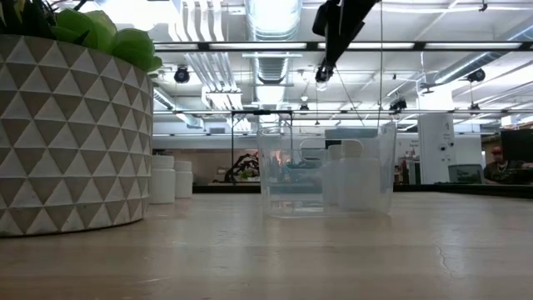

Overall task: Pick and place pill bottles into a basket
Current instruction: Put the white medicine bottle into the transparent bin

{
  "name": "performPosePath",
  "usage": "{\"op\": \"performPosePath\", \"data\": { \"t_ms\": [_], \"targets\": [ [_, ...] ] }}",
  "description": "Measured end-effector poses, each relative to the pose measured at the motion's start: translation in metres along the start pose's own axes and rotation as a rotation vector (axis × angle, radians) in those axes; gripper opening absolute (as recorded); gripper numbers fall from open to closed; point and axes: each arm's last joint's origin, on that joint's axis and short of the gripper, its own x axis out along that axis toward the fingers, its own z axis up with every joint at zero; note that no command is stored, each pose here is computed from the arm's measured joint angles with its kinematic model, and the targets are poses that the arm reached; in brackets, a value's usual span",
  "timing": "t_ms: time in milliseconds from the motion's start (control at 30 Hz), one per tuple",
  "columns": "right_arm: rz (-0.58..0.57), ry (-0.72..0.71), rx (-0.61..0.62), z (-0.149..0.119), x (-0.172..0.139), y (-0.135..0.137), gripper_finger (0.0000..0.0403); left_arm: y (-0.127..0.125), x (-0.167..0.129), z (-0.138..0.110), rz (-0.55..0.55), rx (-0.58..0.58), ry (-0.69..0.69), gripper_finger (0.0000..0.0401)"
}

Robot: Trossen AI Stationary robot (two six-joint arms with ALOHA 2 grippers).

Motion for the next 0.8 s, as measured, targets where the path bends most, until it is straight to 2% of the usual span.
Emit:
{"op": "performPosePath", "data": {
  "t_ms": [433, 667, 800],
  "targets": [
    [0.009, -0.024, 0.016, 0.001, -0.002, 0.0, 0.0251, 0.0, 0.0, 0.0, 0.0, 0.0, 0.002, 0.0207],
    [-0.013, -0.108, 0.022, -0.004, -0.028, -0.001, 0.025, 0.0, 0.0, 0.0, 0.0, 0.0, 0.001, 0.0207],
    [-0.038, -0.224, -0.029, -0.004, -0.048, -0.002, 0.0255, 0.0, 0.0, 0.0, 0.0, 0.0, 0.002, 0.0207]
  ]
}}
